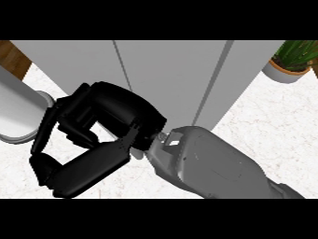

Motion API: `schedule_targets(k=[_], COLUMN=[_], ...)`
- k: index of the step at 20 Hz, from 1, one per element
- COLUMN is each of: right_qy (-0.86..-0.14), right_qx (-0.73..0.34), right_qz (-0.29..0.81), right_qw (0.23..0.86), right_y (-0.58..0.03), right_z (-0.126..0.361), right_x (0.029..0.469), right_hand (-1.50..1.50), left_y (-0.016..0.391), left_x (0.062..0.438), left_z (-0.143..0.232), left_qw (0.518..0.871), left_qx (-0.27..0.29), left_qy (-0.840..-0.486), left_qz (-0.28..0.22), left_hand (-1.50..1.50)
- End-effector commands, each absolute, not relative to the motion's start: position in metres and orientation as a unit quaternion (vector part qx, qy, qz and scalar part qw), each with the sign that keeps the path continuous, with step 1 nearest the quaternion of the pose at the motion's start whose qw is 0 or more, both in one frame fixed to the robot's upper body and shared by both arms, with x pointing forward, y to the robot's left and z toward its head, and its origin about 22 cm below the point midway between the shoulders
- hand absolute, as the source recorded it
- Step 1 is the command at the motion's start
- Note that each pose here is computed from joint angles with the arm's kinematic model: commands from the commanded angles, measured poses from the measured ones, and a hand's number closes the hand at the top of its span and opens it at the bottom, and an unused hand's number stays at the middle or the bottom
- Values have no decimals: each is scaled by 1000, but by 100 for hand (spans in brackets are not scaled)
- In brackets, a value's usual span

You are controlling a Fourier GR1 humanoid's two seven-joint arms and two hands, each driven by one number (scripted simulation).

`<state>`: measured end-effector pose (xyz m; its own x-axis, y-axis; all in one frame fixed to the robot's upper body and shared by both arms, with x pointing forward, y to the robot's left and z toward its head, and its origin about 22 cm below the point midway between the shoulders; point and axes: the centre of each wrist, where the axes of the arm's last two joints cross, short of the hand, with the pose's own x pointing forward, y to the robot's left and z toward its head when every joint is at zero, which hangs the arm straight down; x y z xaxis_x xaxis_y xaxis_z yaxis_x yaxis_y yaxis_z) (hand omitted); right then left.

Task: Pick up the bottled water, place it into the cabinet and close the cabinet

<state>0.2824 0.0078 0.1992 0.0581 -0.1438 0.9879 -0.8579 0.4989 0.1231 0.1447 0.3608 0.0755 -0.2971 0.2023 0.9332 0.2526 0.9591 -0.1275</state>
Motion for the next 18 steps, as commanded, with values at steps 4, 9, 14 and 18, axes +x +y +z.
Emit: schedule_targets(k=[4, 9, 14, 18], right_qy=[-643, -699, -724, -726], right_qx=[385, 293, 236, 216], right_qz=[264, 231, 206, 190], right_qw=[607, 610, 615, 625], right_y=[-18, -53, -48, -55], right_z=[180, 180, 188, 173], right_x=[326, 358, 375, 383], right_hand=[150, 150, 150, 150], left_y=[357, 357, 354, 363], left_x=[138, 134, 137, 135], left_z=[84, 93, 80, 90], left_qw=[583, 576, 583, 577], left_qx=[-129, -141, -140, -150], left_qy=[-802, -805, -800, -802], left_qz=[-22, -19, -19, -32], left_hand=[-150, -150, -150, -150])
